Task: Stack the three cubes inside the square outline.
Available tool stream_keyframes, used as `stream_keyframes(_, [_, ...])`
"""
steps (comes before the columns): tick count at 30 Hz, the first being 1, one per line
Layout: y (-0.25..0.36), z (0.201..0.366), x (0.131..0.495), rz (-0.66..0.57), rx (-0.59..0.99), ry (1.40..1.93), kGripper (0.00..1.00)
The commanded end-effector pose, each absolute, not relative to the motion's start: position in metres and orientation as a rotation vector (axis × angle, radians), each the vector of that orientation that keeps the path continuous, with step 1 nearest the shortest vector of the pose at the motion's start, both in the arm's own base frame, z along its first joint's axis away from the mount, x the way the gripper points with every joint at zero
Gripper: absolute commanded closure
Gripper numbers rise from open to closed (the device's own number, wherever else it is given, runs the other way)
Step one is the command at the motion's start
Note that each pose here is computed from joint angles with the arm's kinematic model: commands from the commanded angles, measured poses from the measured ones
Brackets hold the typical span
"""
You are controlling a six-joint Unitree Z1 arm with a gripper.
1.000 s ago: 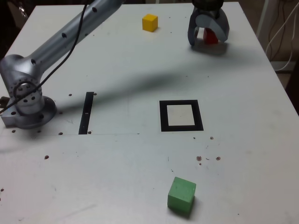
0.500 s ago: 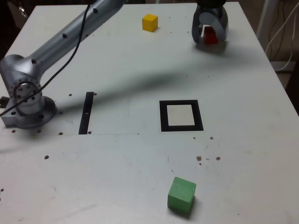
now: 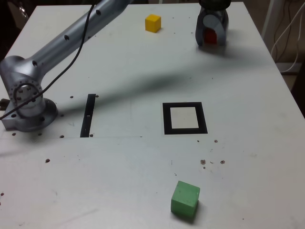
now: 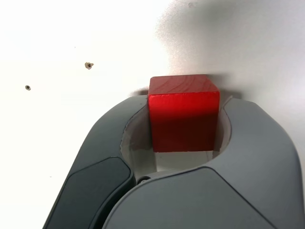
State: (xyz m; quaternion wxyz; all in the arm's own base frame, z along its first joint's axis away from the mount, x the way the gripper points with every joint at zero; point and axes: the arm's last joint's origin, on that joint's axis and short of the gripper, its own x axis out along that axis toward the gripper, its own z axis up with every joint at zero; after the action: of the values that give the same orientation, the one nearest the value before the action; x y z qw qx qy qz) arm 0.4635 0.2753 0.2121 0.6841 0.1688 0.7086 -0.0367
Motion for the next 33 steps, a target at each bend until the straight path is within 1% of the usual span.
stream_keyframes(1, [0.272, 0.214, 0.466, -0.077, 0.390, 1.583, 0.79])
stream_keyframes(4, [0.267, 0.219, 0.467, -0.073, 0.406, 1.579, 0.81])
stream_keyframes(8, [0.257, 0.235, 0.467, -0.072, 0.425, 1.568, 0.81])
stream_keyframes(13, [0.236, 0.263, 0.461, -0.085, 0.449, 1.563, 0.80])
stream_keyframes(18, [0.199, 0.295, 0.445, -0.066, 0.471, 1.596, 0.80])
stream_keyframes(21, [0.173, 0.309, 0.428, -0.052, 0.454, 1.603, 0.80])
stream_keyframes(24, [0.147, 0.314, 0.404, -0.067, 0.400, 1.594, 0.80])
stream_keyframes(28, [0.114, 0.309, 0.379, -0.097, 0.352, 1.588, 0.80])
stream_keyframes(33, [0.074, 0.302, 0.353, -0.104, 0.315, 1.617, 0.80])
